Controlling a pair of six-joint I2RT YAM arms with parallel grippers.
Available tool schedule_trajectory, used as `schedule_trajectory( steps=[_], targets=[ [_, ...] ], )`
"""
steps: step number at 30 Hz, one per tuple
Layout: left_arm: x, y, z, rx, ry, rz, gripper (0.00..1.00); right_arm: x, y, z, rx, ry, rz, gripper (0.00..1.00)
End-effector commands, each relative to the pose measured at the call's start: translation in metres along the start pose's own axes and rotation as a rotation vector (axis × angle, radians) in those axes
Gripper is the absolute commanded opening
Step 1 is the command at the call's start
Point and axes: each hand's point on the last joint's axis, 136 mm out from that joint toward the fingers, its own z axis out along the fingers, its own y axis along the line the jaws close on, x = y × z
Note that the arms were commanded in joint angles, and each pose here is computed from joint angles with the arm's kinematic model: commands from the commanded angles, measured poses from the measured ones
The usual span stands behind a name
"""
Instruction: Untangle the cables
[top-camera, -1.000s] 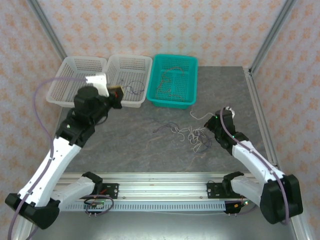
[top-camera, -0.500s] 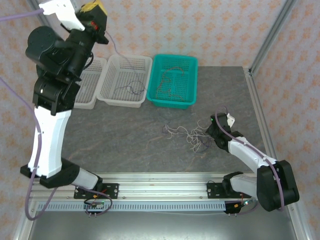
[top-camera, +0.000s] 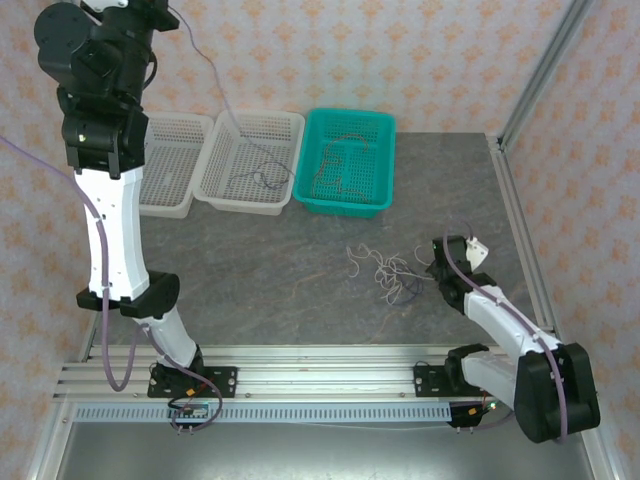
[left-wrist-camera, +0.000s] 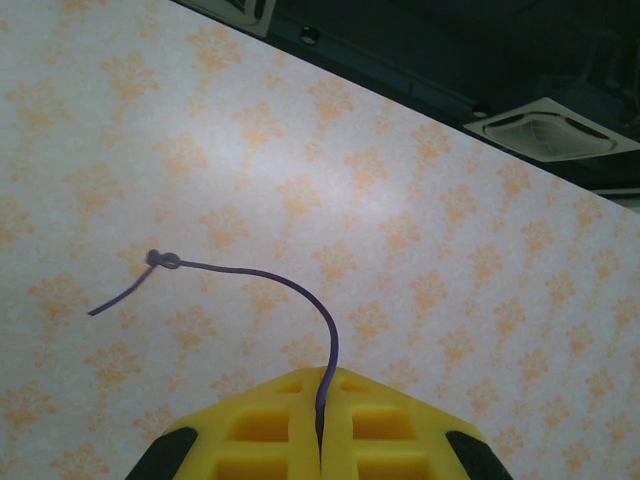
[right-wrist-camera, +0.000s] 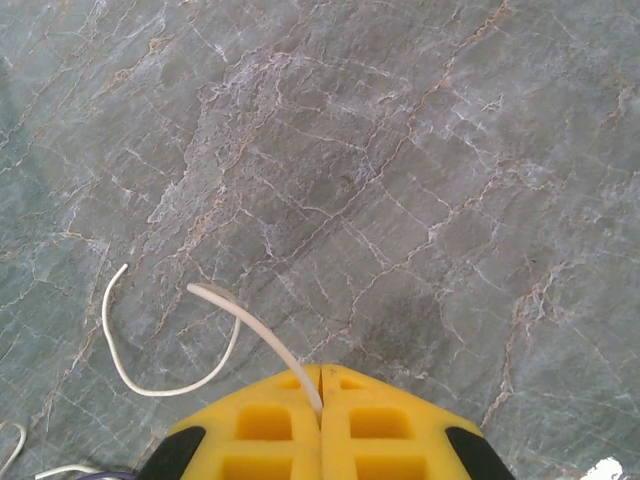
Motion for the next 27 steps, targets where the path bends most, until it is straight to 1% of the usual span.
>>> schedule_trajectory(
  steps=[1,3,5,7,10,13,17,18,19,22,23,25,27],
  targets=[
    [0.005,-0.021,-0.004,0.120,0.041,-0.118,0.00,0.001,-0.002,0.001,-0.007,-0.011,0.013,0.00],
    [0.023,-0.027,-0.003,0.162,0.084,-0.168,0.00,0.005,0.014,0.000,-0.089,0.025,0.003,0.00],
    [0.035,-0.026,-0.005,0.173,0.090,-0.191,0.00,0.007,0.029,-0.003,-0.160,0.051,-0.013,0.00],
    [0.047,-0.019,-0.007,0.146,0.107,-0.178,0.00,0.004,0.039,-0.008,-0.200,0.063,-0.029,0.03],
    [0.067,-0.008,-0.006,0.101,0.154,-0.147,0.00,-0.002,0.049,-0.014,-0.241,0.057,-0.051,0.03],
    [0.073,-0.007,-0.004,0.105,0.170,-0.134,0.00,-0.005,0.054,-0.017,-0.254,0.054,-0.059,0.03],
    [0.063,-0.009,-0.004,0.104,0.148,-0.110,0.00,-0.005,0.056,-0.016,-0.262,0.060,-0.053,0.03],
    [0.059,-0.011,-0.004,0.109,0.143,-0.108,0.00,-0.004,0.059,-0.017,-0.277,0.067,-0.055,0.07],
    [0.055,-0.013,-0.004,0.119,0.138,-0.110,0.00,-0.001,0.065,-0.019,-0.307,0.087,-0.075,0.21],
    [0.040,-0.025,-0.009,0.160,0.120,-0.144,0.00,-0.003,0.079,-0.031,-0.359,0.111,-0.146,0.68],
    [0.033,-0.029,-0.011,0.176,0.111,-0.165,0.00,-0.008,0.085,-0.040,-0.378,0.091,-0.164,0.79],
    [0.021,-0.038,-0.019,0.210,0.095,-0.206,0.00,-0.023,0.101,-0.065,-0.453,0.009,-0.205,0.93],
    [0.008,-0.048,-0.028,0.249,0.080,-0.243,0.00,-0.040,0.122,-0.100,-0.559,-0.129,-0.267,0.95]
  ],
)
